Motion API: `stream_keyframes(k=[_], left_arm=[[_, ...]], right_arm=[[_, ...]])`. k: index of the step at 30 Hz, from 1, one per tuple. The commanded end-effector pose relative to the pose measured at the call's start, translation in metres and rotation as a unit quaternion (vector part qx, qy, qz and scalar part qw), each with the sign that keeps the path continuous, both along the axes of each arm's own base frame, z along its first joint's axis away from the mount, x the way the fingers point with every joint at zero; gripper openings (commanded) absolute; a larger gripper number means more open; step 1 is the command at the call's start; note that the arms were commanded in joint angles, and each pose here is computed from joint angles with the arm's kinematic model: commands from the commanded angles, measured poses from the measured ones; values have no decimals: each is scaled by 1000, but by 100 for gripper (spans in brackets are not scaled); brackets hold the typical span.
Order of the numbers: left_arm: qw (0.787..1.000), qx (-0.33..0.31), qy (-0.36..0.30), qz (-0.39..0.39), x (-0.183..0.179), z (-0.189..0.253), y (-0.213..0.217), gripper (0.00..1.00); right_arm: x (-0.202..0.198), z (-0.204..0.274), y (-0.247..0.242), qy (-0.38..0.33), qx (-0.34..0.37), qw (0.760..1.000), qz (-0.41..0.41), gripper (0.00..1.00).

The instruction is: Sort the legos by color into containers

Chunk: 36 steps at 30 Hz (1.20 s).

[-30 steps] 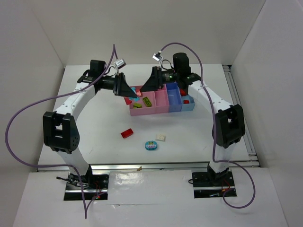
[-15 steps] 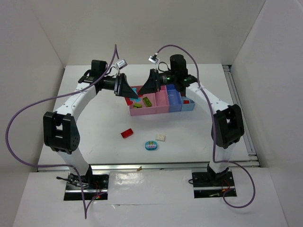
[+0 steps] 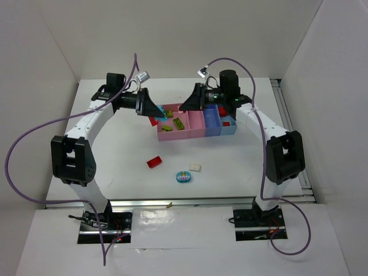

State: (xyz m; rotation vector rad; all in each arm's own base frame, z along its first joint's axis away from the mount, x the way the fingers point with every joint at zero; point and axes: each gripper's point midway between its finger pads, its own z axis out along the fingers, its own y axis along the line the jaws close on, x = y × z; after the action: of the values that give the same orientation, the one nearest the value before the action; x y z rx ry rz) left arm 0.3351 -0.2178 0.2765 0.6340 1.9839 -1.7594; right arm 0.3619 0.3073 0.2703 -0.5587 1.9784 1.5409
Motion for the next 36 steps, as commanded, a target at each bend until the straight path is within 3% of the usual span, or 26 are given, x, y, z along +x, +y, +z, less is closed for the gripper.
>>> stream_keyframes(k=[1,3,5,6,7,10,15,20,25,28,30,33,36], left_arm=[[1000,-8,-10,3,5,5,7,0],[1000,2,-2,15,10,-1,7,0],[999,16,6,34,15,-6,8,0],[999,22,15,42,17,-7,8,0],[996,44,21,71,26,-15,9,0],[987,85,37,132,43,-22,15,0],[969,122,43,211,63,-20,25,0],[950,150,51,270,75,-22,32,0],[947,149,60,277,76,-23,33,0],[947,149,60,277,76,-23,33,0],[947,149,60,277,78,-22,32,0],[949,143,60,275,78,-18,31,0],[950,141,60,272,79,-14,26,0]], right_arm=[[19,18,-23,-31,-18,996,-83,0],[29,12,-40,-25,-43,990,-129,0],[55,-14,-75,4,-122,961,-247,0],[63,-22,-90,6,-158,944,-288,0],[84,-32,-122,5,-213,901,-379,0],[93,-58,-167,25,-288,840,-459,5],[107,-89,-203,43,-346,790,-504,11],[115,-107,-226,49,-371,769,-518,11],[126,-130,-234,62,-386,762,-516,15],[129,-138,-234,63,-392,762,-512,31],[132,-134,-233,59,-389,763,-514,49],[134,-134,-230,58,-387,769,-506,62],[135,-119,-229,47,-376,771,-512,65]])
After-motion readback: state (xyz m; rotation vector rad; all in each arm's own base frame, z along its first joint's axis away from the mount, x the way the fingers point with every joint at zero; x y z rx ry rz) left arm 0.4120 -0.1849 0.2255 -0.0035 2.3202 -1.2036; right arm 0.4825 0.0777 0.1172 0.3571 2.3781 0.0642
